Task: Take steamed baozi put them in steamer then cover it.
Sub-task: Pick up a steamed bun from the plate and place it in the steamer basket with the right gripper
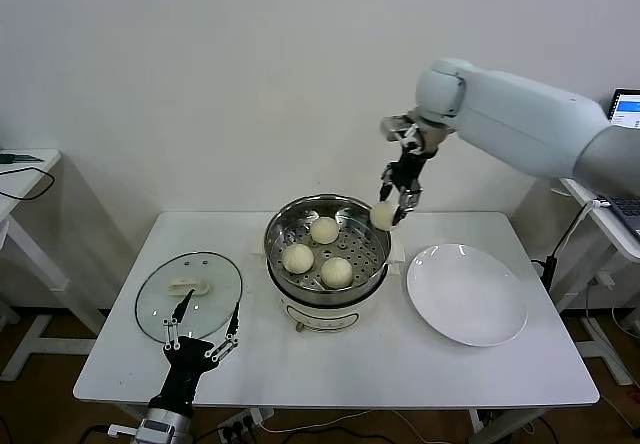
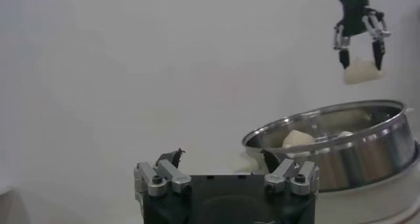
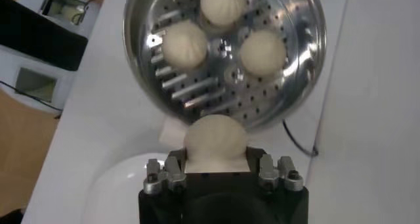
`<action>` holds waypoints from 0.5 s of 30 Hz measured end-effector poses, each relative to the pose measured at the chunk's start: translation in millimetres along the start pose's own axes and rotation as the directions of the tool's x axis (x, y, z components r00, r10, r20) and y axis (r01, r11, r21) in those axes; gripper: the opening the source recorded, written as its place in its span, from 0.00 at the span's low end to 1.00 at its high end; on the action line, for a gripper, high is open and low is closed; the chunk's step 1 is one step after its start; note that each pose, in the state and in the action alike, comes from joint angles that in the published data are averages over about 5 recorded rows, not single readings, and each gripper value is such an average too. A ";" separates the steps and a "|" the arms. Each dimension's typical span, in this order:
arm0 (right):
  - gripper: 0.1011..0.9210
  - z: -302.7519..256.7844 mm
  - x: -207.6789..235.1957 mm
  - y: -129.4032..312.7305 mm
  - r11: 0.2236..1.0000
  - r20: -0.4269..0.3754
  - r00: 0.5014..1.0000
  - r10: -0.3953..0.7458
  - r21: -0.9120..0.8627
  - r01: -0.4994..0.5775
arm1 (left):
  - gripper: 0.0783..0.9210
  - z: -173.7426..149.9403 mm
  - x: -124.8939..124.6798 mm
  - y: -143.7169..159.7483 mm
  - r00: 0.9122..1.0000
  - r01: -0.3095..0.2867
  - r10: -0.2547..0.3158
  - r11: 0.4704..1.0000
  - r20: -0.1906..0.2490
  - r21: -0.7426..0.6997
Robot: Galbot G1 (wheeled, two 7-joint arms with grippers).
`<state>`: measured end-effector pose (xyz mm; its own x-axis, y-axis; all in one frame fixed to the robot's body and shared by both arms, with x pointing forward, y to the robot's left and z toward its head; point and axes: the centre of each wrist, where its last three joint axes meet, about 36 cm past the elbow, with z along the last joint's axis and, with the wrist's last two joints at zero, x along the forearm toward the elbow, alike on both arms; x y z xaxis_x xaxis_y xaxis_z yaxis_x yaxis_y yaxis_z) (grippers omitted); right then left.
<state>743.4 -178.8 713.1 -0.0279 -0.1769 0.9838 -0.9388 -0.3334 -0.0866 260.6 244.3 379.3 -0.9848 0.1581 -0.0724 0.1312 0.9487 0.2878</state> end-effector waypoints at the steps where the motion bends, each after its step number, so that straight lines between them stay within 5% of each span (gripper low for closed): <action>1: 0.63 -5.5 -2.6 -1.8 1.000 -0.003 1.000 0.000 0.006 0.000 | 0.88 0.0 -0.1 0.1 1.000 0.001 -0.001 1.000 0.000 0.001; 15: 0.63 -34.9 -51.2 -16.7 0.999 -0.047 0.999 -0.013 0.030 0.014 | 0.88 1.3 1.1 3.2 1.000 0.014 -0.014 1.000 -0.005 -0.002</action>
<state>748.5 -131.8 669.6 -0.0319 -0.1294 0.9911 -0.9284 -0.3634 -0.0774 260.1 247.9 378.9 -0.9871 0.1437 -0.0711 0.1175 0.9501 0.2889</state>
